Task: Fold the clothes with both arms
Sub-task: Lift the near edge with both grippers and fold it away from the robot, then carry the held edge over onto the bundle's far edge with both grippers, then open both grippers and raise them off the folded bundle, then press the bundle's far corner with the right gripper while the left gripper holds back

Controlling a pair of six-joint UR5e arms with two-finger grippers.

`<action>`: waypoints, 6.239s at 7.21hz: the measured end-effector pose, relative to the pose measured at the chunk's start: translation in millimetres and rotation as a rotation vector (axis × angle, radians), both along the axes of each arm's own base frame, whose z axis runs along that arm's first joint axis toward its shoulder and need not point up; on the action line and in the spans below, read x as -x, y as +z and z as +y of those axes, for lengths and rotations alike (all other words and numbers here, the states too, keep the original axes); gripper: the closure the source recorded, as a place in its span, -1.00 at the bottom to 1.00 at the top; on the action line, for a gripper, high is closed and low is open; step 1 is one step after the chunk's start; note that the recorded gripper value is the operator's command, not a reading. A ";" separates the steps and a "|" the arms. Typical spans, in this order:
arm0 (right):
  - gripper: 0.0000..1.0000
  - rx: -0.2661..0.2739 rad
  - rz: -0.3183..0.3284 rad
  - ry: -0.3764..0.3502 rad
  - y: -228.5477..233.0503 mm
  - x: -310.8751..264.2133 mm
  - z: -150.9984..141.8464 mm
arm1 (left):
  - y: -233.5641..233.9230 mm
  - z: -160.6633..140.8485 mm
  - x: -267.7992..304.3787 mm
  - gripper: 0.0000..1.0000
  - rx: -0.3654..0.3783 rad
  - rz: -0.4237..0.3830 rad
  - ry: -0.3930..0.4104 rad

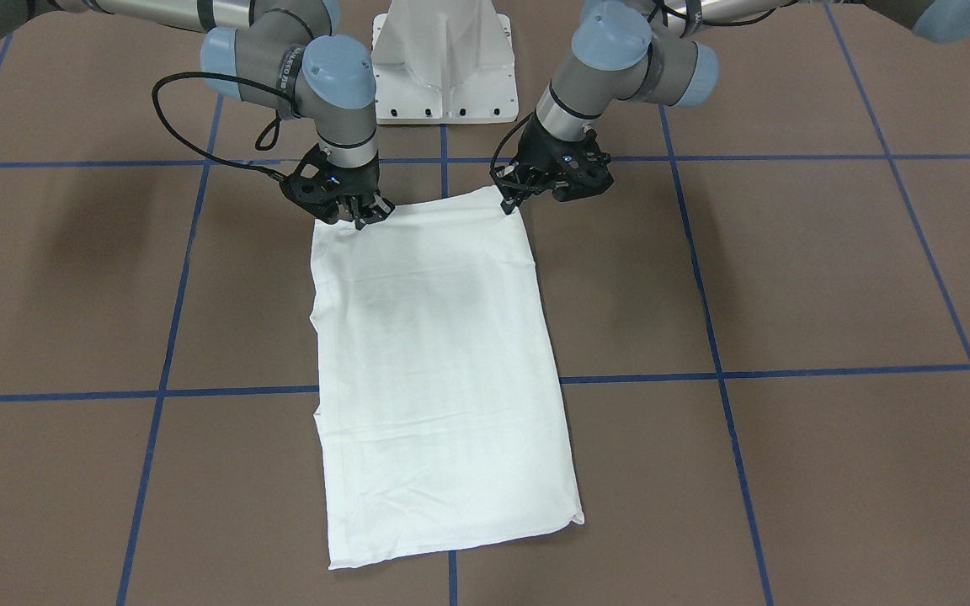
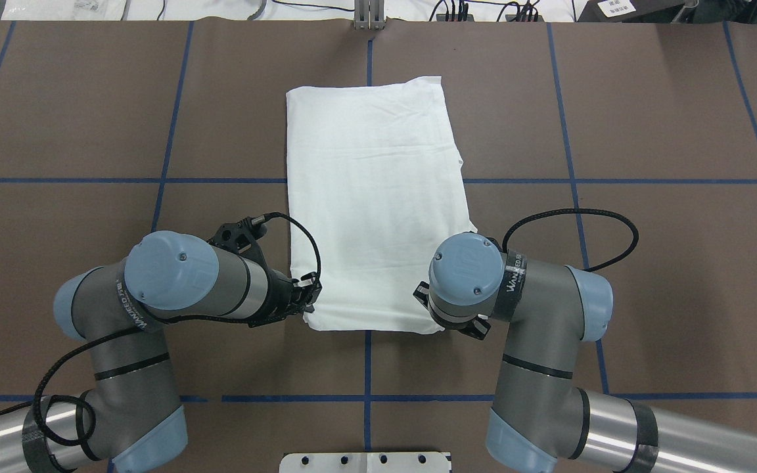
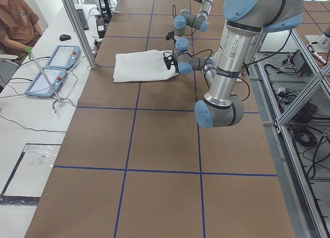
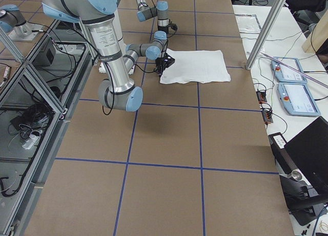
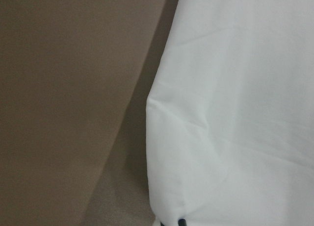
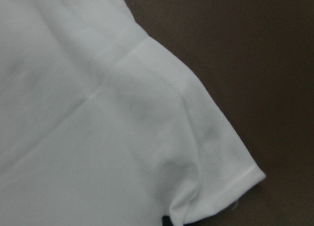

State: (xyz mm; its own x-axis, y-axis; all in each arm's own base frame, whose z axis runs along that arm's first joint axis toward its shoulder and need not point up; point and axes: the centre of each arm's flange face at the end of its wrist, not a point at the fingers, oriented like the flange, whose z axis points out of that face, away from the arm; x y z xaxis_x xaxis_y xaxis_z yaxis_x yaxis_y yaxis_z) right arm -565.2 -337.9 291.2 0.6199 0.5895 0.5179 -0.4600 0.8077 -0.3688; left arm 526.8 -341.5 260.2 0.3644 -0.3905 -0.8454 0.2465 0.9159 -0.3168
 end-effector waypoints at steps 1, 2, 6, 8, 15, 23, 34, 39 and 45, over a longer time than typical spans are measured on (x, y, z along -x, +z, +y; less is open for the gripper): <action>1.00 -0.004 -0.010 0.003 -4.8 -3.4 -2.1 | -0.6 0.1 0.0 1.00 0.000 0.001 0.000; 1.00 -0.013 -0.033 0.008 -14.9 -11.8 -3.4 | -2.3 0.4 0.7 1.00 -0.002 0.004 0.000; 1.00 -0.048 -0.156 0.001 -58.0 -66.4 16.9 | -32.8 22.3 31.9 1.00 -0.006 0.020 0.014; 1.00 -0.008 -0.229 -0.085 -72.4 -90.1 51.1 | -39.6 67.4 58.8 1.00 0.011 0.037 0.087; 1.00 0.029 -0.311 -0.131 -109.6 -121.1 36.6 | -70.0 101.1 89.4 1.00 0.062 0.047 0.154; 1.00 -0.049 -0.192 -0.033 -124.8 -75.8 -141.4 | -54.0 -95.2 72.3 1.00 0.081 -0.001 -0.147; -1.00 -0.056 -0.174 0.028 -118.0 -68.5 -210.4 | -37.3 -163.2 79.3 -1.00 0.041 -0.028 -0.214; -0.99 -0.165 -0.168 0.006 -108.4 -66.2 -222.0 | -24.8 -190.0 110.3 -1.00 0.034 -0.056 -0.259; -0.41 -0.155 -0.093 0.011 -71.3 -3.3 -256.6 | 18.9 -182.3 152.4 -1.00 -0.057 -0.114 -0.188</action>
